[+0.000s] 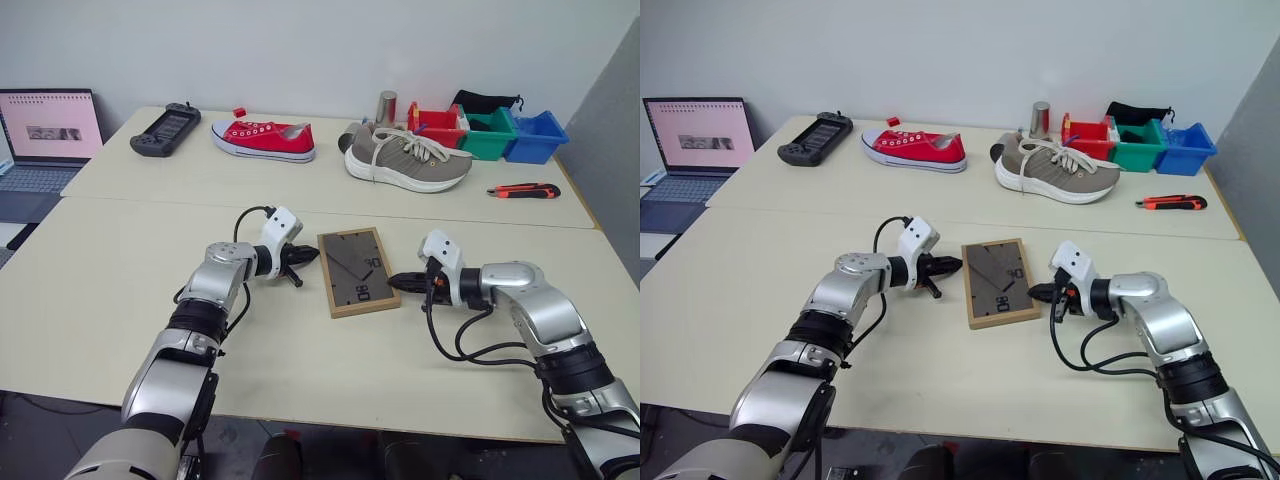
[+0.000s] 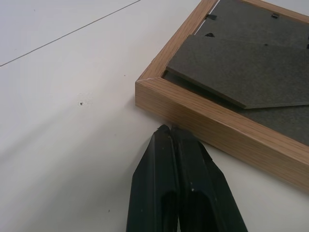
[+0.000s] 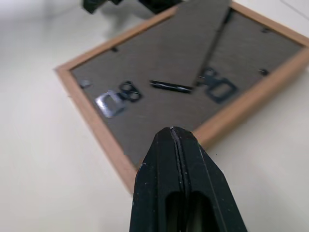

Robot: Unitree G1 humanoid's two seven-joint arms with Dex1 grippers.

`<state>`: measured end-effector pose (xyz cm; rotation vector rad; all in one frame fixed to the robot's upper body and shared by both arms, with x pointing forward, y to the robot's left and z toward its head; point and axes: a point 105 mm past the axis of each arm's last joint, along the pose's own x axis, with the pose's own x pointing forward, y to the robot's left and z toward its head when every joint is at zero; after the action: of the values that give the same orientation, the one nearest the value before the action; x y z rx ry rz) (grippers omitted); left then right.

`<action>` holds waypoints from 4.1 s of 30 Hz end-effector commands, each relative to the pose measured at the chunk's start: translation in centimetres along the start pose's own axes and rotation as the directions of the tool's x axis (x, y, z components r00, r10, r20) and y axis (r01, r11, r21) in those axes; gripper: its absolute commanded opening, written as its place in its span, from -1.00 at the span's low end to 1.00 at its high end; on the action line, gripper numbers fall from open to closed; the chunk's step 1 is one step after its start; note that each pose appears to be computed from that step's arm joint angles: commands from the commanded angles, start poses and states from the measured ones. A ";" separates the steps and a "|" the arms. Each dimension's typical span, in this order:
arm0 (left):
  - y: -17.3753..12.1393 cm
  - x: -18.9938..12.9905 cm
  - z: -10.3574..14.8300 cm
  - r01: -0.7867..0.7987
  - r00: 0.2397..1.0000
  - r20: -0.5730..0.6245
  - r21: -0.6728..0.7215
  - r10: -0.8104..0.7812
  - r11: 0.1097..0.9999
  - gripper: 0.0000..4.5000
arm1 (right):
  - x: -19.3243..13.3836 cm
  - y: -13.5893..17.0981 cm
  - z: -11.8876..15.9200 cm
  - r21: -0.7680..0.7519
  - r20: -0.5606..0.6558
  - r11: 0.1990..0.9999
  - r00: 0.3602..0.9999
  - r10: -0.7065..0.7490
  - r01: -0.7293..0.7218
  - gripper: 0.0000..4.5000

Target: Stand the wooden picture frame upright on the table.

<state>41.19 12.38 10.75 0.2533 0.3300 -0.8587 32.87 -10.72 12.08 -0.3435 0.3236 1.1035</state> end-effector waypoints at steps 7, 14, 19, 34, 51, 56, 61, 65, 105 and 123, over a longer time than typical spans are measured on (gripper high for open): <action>0.6 0.2 1.7 -0.010 1.000 0.030 0.055 0.008 0.998 -0.99 | -0.5 0.5 0.6 -0.008 0.016 1.000 1.000 0.018 -0.017 -1.00; 0.7 -0.6 0.8 0.023 0.999 -0.024 0.090 -0.021 0.996 -0.99 | -1.9 -2.3 0.8 -0.008 0.014 0.995 0.995 -0.098 0.099 -1.00; 1.3 -1.2 0.2 0.020 0.998 -0.060 0.113 -0.013 0.993 -0.99 | -2.1 -2.0 -0.2 -0.010 -0.016 0.996 0.996 -0.090 0.090 -1.00; 1.2 1.0 1.9 0.007 1.000 -0.030 0.123 -0.004 0.992 -0.99 | 0.2 1.9 -0.3 -0.019 -0.012 0.999 0.999 0.045 -0.045 -1.00; 3.4 -3.1 1.1 0.024 0.999 -0.048 0.106 -0.019 0.994 -0.91 | -1.1 -1.4 -0.6 -0.050 -0.046 0.995 0.995 -0.090 0.088 -1.00; 3.1 -6.1 0.3 0.134 0.987 -0.064 -0.141 -0.144 0.981 -0.47 | -1.2 -3.4 -0.1 -0.068 -0.035 0.985 0.986 -0.161 0.159 -1.00; 1.5 -7.5 0.0 0.198 0.962 -0.073 -0.477 -0.263 0.856 0.07 | -0.1 -3.5 -0.1 -0.088 -0.034 0.983 0.986 -0.164 0.160 -1.00; 0.7 -7.6 0.6 0.215 0.957 -0.036 -0.574 -0.286 0.790 0.50 | 0.4 -3.3 -0.1 -0.089 -0.030 0.984 0.987 -0.160 0.157 -1.00; -4.1 -4.4 0.1 0.323 0.860 -0.035 -0.733 -0.508 0.598 0.97 | 5.9 -1.4 1.0 -0.100 -0.002 0.992 0.996 -0.084 0.083 -1.00; -5.5 -4.3 1.4 0.407 0.838 0.034 -0.703 -0.545 0.583 0.97 | 7.1 -0.2 2.0 -0.071 0.040 0.995 0.997 -0.063 0.066 -1.00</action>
<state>34.64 12.04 11.78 -0.5028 0.9693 -1.1181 36.53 -5.49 9.71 -0.3940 0.2877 1.0225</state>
